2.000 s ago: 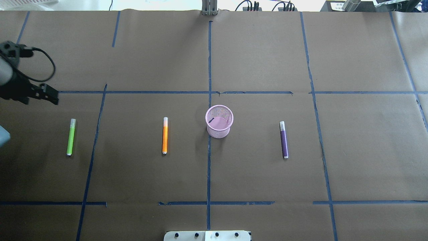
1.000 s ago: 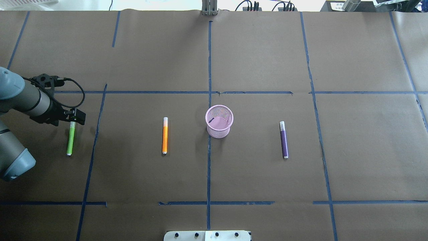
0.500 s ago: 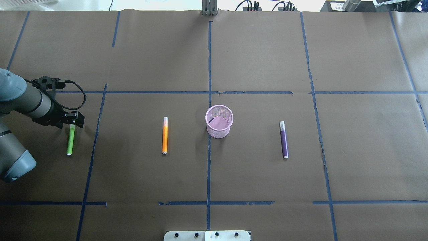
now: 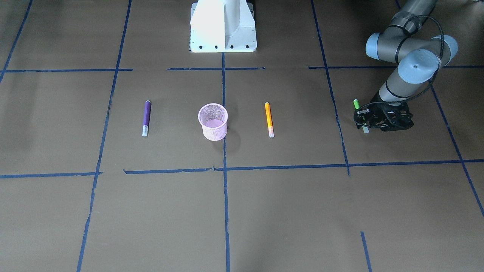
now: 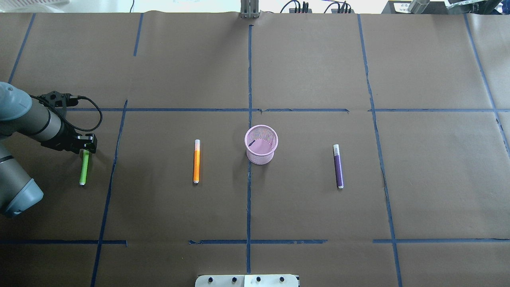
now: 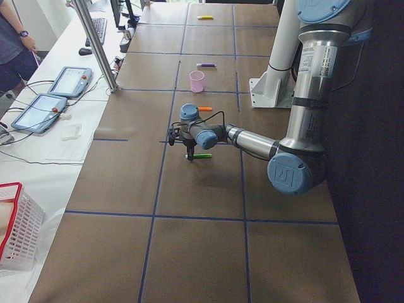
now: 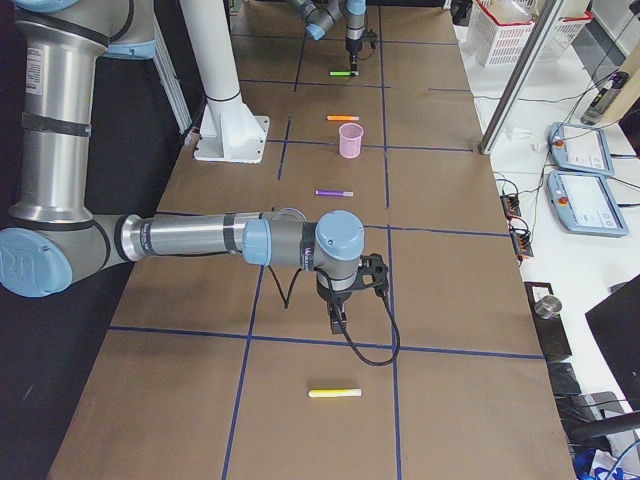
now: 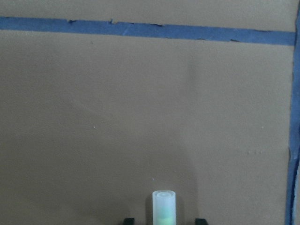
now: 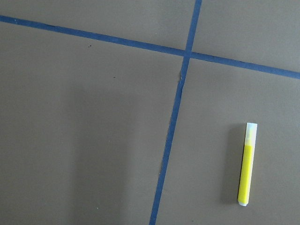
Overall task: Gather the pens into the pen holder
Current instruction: 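Lower the left gripper onto the green marker and grasp it, then carry the green marker with the left gripper and drop it into the pink cup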
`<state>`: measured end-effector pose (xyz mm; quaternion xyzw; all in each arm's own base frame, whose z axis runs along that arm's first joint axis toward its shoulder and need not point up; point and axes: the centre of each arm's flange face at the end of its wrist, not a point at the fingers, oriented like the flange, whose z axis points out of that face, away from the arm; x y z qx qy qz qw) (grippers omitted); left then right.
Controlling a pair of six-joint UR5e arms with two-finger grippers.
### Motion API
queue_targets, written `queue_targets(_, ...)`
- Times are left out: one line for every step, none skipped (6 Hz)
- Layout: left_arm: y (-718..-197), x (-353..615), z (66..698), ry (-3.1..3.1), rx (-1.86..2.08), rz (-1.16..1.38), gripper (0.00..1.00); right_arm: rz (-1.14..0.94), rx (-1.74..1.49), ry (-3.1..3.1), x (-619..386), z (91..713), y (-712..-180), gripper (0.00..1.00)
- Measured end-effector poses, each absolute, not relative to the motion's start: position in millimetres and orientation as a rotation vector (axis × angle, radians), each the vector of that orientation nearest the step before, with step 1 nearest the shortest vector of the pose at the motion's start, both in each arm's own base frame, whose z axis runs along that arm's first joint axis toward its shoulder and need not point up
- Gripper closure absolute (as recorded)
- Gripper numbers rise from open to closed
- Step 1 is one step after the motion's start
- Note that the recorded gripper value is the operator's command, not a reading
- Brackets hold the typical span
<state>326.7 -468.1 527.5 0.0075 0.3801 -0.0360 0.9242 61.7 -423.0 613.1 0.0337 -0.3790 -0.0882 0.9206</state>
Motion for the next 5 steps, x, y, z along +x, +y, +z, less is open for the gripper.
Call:
queue_targets(-468.0,326.7,527.2,0.78,0.016,-0.074,0.75,-0.181,0.069,-0.779,61.7,613.4,-423.0,0.0)
queue_targets(-467.8,326.6,527.4,0.78,0.015,-0.074,0.97,-0.18,0.068,-0.779,61.7,613.5,-423.0,0.0)
queue_targets(-467.7,326.4,527.3,0.779,0.014,-0.075,1.0,-0.18,0.068,-0.779,61.7,613.6,-423.0,0.0)
queue_targets(-467.6,326.1,526.5,0.779,0.016,-0.075,1.0,-0.179,0.068,-0.779,61.7,613.5,-423.0,0.0)
queue_targets(-467.9,325.6,520.4,0.784,0.028,-0.073,1.0,-0.179,0.068,-0.779,61.7,613.4,-423.0,0.0)
